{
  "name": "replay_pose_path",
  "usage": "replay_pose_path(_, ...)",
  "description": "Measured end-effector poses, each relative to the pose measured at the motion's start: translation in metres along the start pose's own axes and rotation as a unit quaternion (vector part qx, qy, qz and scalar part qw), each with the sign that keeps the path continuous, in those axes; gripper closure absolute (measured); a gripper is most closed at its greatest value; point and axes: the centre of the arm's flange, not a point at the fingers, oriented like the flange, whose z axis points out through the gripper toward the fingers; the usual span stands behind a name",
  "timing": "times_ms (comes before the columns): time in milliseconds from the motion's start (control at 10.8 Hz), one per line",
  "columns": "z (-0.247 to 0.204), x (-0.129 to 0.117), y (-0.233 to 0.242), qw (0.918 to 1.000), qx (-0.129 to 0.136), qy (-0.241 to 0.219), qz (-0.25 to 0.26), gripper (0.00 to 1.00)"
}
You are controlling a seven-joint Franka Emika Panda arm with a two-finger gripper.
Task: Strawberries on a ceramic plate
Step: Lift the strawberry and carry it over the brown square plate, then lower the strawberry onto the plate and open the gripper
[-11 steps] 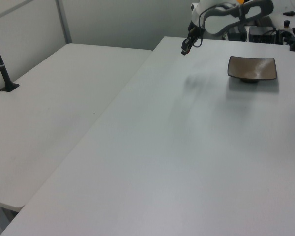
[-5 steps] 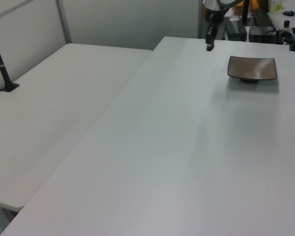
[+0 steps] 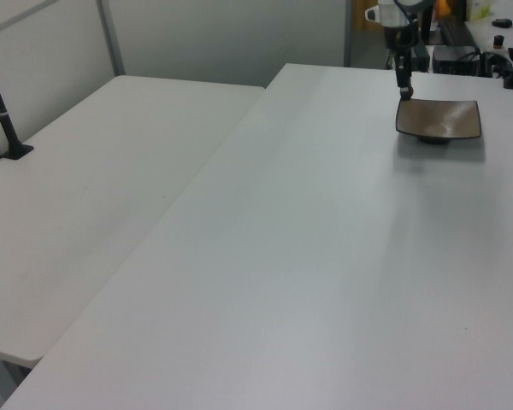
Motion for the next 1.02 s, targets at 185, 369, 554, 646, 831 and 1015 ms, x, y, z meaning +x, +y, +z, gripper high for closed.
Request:
replay_pose_path(185, 0.020, -0.015, 0.014, 0.9997, 0.007, -0.021, -0.012, 0.62)
replay_pose_path(369, 0.041, -0.030, 0.033, 0.9990, 0.018, -0.033, -0.026, 0.62)
replay_pose_path(554, 0.064, -0.043, 0.056, 0.9988, 0.020, -0.024, -0.038, 0.62)
replay_pose_path(646, 0.076, -0.050, 0.069, 0.9988, 0.018, -0.016, -0.042, 0.62)
replay_pose_path(831, 0.095, -0.063, 0.091, 0.9988, 0.004, 0.006, -0.049, 0.62)
replay_pose_path(1015, 0.108, -0.067, 0.102, 0.9984, -0.014, 0.030, -0.045, 0.62)
